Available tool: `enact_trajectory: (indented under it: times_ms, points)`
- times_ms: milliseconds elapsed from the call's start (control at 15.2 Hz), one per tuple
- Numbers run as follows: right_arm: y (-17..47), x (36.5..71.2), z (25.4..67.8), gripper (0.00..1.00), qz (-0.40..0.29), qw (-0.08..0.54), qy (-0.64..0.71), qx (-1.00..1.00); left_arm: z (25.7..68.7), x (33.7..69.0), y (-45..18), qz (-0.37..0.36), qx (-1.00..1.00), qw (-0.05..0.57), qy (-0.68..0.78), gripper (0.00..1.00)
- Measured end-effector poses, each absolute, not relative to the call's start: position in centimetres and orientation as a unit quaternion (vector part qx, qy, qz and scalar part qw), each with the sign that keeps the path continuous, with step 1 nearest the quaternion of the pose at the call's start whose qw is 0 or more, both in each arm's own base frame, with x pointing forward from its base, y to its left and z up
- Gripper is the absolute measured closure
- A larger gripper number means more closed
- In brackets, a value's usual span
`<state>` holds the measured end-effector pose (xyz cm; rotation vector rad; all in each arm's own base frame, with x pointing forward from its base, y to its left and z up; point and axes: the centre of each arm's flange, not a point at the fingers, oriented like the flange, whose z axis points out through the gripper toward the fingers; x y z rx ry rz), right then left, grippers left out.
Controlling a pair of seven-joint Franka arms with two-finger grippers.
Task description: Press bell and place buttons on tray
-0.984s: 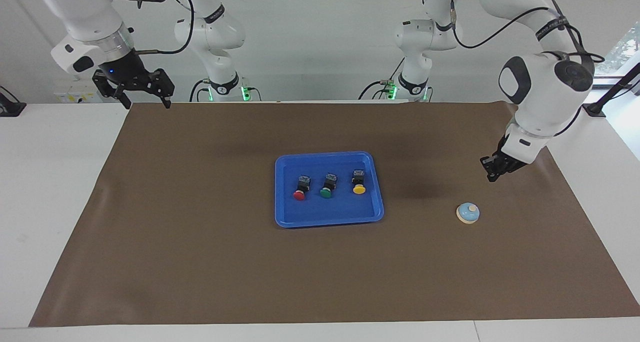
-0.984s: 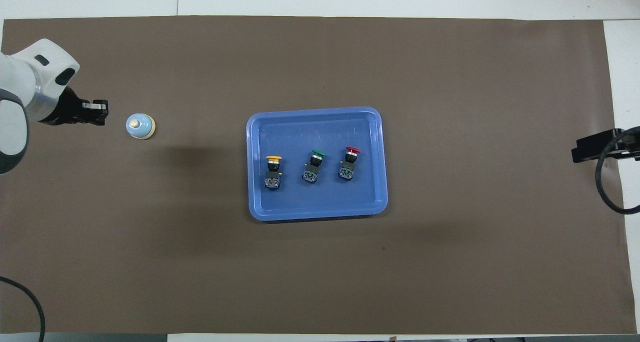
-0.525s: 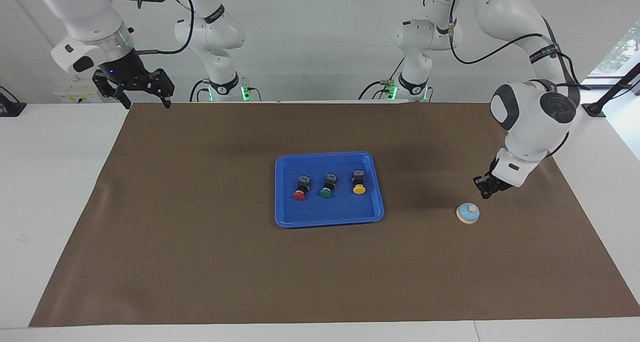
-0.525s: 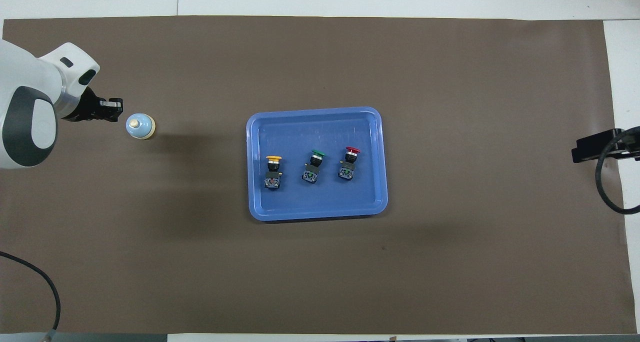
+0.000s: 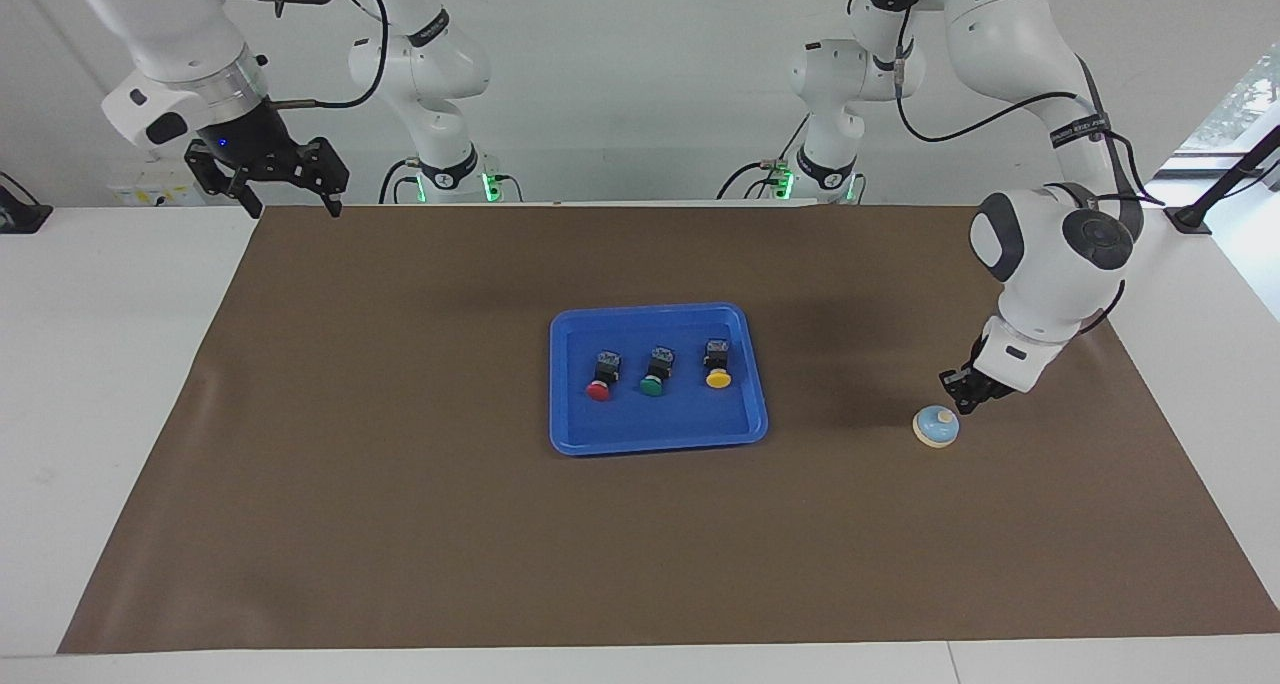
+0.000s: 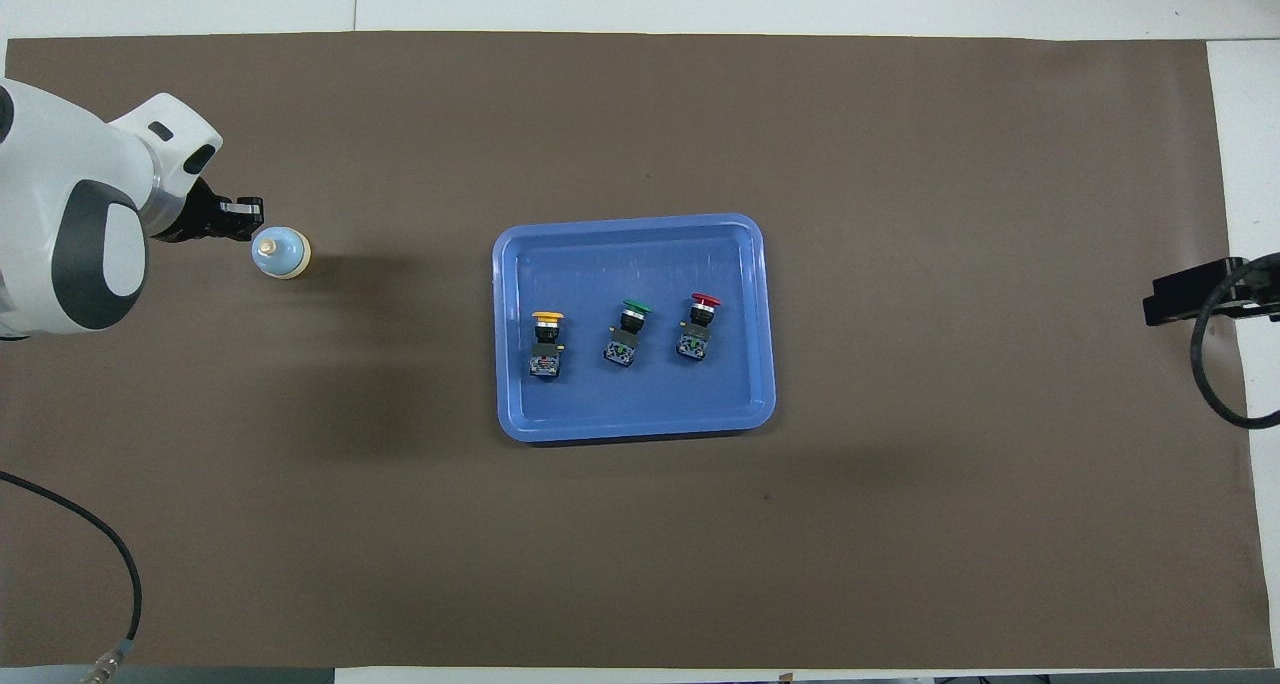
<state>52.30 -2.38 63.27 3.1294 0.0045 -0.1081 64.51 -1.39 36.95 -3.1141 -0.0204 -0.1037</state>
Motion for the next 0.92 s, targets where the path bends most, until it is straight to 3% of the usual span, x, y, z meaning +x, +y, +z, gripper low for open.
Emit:
enact_trajectory:
  times_ms: [459, 787, 918]
  points:
    - [-2.4, 52.3, 63.3, 0.00, -0.035, 0.005, 0.001, 0.999, 33.3, 64.8, -1.7, -0.062, -0.998, 0.013, -0.004, 0.99]
    - [-2.4, 52.3, 63.3, 0.00, -0.035, 0.005, 0.001, 0.999, 33.9, 64.8, -1.6, -0.048, -0.999, 0.013, -0.005, 0.99]
    - [-2.4, 52.3, 63.3, 0.00, -0.035, 0.005, 0.001, 0.999, 36.4, 65.5, -1.0, -0.029, -0.999, 0.014, -0.011, 0.99]
